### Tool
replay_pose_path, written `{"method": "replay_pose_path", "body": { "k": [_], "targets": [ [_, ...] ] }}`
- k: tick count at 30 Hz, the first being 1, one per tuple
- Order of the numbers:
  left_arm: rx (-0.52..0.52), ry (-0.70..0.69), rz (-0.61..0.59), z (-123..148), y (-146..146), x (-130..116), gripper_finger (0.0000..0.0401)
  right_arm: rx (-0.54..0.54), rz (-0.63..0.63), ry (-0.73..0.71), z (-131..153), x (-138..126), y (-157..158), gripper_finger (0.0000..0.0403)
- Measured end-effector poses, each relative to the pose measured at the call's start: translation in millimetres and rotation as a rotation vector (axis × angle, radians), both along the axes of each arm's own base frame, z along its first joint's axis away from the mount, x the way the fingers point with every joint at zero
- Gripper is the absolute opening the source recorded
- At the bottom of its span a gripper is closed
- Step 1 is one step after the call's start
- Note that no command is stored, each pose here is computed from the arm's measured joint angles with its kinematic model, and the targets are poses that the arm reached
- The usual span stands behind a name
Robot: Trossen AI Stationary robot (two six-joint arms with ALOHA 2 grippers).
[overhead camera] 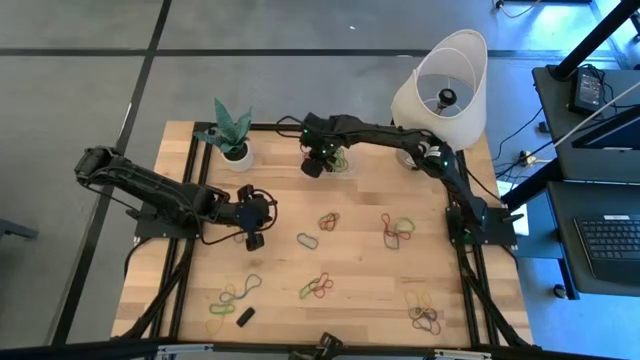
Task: Pick and place rubber bands into bin
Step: Put the black rubber band into the transparent bin, then put the yellow rubber band into the transparent bin
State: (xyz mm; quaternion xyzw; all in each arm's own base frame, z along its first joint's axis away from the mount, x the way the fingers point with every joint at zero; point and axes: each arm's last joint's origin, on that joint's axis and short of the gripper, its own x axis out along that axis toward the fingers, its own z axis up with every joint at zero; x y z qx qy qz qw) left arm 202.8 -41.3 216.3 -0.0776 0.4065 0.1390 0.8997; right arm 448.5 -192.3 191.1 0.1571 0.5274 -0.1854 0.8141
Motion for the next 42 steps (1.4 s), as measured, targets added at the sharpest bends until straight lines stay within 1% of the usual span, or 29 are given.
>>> {"method": "replay_pose_path", "body": {
  "k": [7, 13, 18, 23, 25, 28, 31, 33, 35, 36, 39, 42],
  "targets": [
    [-0.01, 0.004, -0.011, -0.2, -0.4, 0.0, 0.0003, 0.018, -0.027, -0.009, 0.6, 0.5, 0.6, 0.01],
    [-0.034, 0.021, -0.072, -0.6, -2.1, -0.1, 0.0003, 0.045, -0.04, -0.015, 0.7, 0.5, 1.6, 0.014],
    [-0.038, 0.032, -0.12, -0.8, -3.0, -0.2, 0.0003, 0.08, -0.041, -0.026, 0.7, 2.5, 6.7, 0.0163],
    [-0.058, 0.044, -0.179, -1.0, -4.5, -0.5, 0.0003, 0.096, -0.059, -0.013, 4.3, 0.7, 11.0, 0.0169],
    [-0.072, 0.054, -0.192, -1.5, -5.0, -1.1, 0.0003, 0.062, -0.066, -0.018, 14.6, -0.4, 15.8, 0.0162],
    [-0.077, 0.08, -0.196, -3.0, -4.8, -3.0, 0.0003, -0.011, -0.082, -0.047, 40.0, -3.3, 27.3, 0.0136],
    [-0.075, 0.092, -0.197, -3.0, -4.3, -4.8, 0.0003, -0.037, -0.06, -0.077, 64.9, -6.9, 46.3, 0.0093],
    [-0.07, 0.095, -0.199, -2.3, -3.9, -6.3, 0.0003, -0.039, -0.03, -0.086, 80.0, -11.0, 62.7, 0.0057],
    [-0.056, 0.095, -0.215, -1.1, -3.5, -7.9, 0.0003, -0.043, 0.0, -0.114, 92.3, -15.0, 80.6, 0.002],
    [-0.048, 0.093, -0.223, -0.4, -3.3, -8.4, 0.0003, -0.039, 0.011, -0.124, 96.9, -18.2, 90.8, 0.0011],
    [-0.033, 0.1, -0.239, 0.5, -2.7, -10.6, 0.0003, -0.022, 0.04, -0.167, 99.2, -27.4, 122.8, 0.0012],
    [-0.031, 0.106, -0.24, 0.7, -2.4, -11.7, 0.0003, 0.023, 0.04, -0.217, 89.3, -44.2, 157.5, 0.0009]
  ]
}}
